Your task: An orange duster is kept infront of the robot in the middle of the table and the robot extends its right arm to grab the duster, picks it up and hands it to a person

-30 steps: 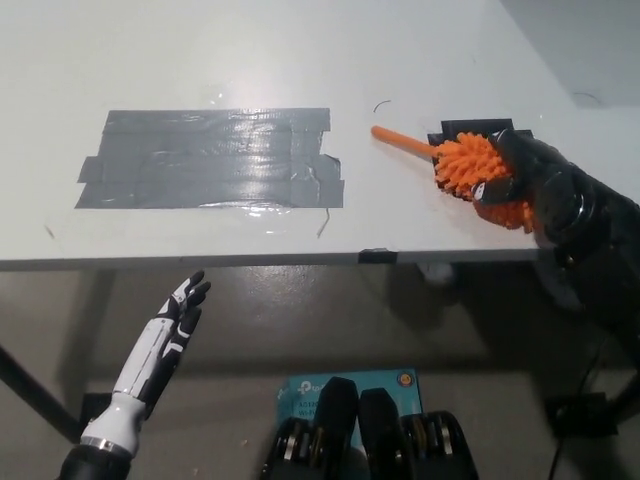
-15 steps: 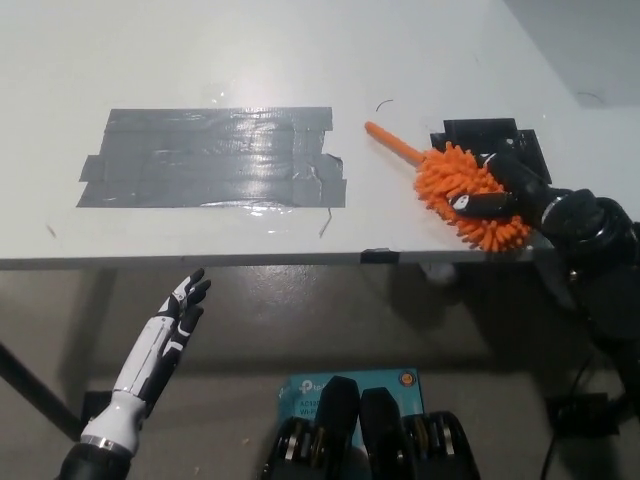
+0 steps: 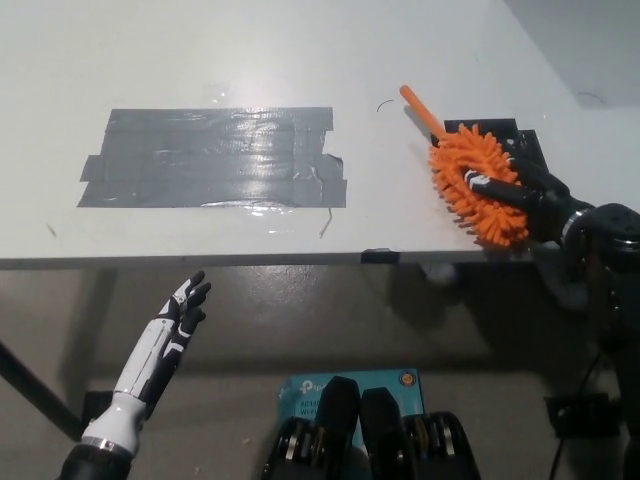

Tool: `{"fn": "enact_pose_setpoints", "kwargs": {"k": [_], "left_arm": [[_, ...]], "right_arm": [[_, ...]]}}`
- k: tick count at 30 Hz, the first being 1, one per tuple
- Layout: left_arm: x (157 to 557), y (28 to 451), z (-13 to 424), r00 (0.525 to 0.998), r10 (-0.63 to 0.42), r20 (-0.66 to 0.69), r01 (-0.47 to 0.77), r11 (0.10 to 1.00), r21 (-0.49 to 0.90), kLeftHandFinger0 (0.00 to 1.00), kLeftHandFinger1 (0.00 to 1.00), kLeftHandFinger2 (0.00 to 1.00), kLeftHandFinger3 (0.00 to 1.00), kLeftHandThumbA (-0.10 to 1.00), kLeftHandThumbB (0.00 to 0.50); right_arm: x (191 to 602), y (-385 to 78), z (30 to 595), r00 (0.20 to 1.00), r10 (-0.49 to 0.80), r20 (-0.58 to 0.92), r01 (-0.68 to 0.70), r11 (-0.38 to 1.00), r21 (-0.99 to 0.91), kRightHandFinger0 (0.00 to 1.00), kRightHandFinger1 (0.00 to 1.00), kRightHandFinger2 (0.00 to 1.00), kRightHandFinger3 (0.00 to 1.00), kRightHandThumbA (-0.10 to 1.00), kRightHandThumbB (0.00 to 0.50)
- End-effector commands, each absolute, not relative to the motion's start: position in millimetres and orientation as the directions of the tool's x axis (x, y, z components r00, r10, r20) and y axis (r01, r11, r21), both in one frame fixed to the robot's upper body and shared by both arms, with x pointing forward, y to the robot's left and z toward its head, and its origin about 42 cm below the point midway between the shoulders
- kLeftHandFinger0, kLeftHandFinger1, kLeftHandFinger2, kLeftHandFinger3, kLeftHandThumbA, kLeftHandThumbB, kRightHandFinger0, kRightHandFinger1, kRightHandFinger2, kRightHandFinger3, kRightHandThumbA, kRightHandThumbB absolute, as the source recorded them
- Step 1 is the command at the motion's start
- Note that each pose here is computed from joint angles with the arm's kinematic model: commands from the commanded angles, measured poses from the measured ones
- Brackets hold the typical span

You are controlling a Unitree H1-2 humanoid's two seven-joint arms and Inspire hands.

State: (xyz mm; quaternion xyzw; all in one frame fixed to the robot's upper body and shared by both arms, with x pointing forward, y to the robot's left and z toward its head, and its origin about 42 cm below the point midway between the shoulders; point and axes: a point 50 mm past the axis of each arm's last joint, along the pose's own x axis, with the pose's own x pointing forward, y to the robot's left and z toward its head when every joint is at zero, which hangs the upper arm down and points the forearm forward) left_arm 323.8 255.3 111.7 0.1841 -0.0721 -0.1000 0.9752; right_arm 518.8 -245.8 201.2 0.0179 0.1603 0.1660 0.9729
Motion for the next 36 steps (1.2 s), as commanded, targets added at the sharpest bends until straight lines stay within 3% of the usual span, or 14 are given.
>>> {"fn": "enact_pose_setpoints", "kwargs": {"k": [1,9,14,18,25,33,36], "left_arm": [[335,256,136,0.943,-0.261,0.205,0.16,0.899,0.407,0.94,1.0,1.0,1.0,1.0,0.139],[335,257,135,0.943,-0.26,0.209,0.16,0.903,0.4,0.92,1.0,1.0,1.0,1.0,0.139],[334,256,133,0.944,-0.258,0.204,0.165,0.908,0.386,0.91,1.0,1.0,1.0,1.0,0.136],[333,256,132,0.946,-0.254,0.201,0.164,0.91,0.38,0.91,1.0,1.0,1.0,1.0,0.124],[330,257,129,0.947,-0.253,0.196,0.164,0.91,0.38,0.91,1.0,1.0,1.0,1.0,0.124],[325,256,129,0.95,-0.248,0.191,0.163,0.912,0.376,0.91,1.0,1.0,1.0,1.0,0.129],[323,257,127,0.948,-0.25,0.195,0.163,0.912,0.378,0.9,1.0,1.0,1.0,0.99,0.124]], "right_arm": [[532,-205,225,0.816,0.577,0.027,-0.436,0.585,0.684,0.0,0.18,0.59,0.98,-0.1,0.158],[528,-182,215,0.803,0.594,0.051,-0.43,0.518,0.739,0.0,0.29,0.57,0.85,-0.1,0.13],[521,-168,212,0.769,0.635,0.076,-0.481,0.495,0.724,0.0,0.3,0.58,0.88,-0.1,0.129],[517,-157,214,0.753,0.653,0.08,-0.507,0.5,0.702,0.0,0.31,0.62,1.0,-0.1,0.144],[512,-147,212,0.725,0.682,0.094,-0.536,0.474,0.699,0.0,0.28,0.58,0.98,-0.1,0.147],[507,-141,205,0.717,0.691,0.091,-0.526,0.452,0.72,0.0,0.3,0.6,0.87,-0.1,0.138],[506,-144,202,0.727,0.681,0.085,-0.512,0.455,0.729,0.0,0.31,0.6,0.9,-0.1,0.149]]}}
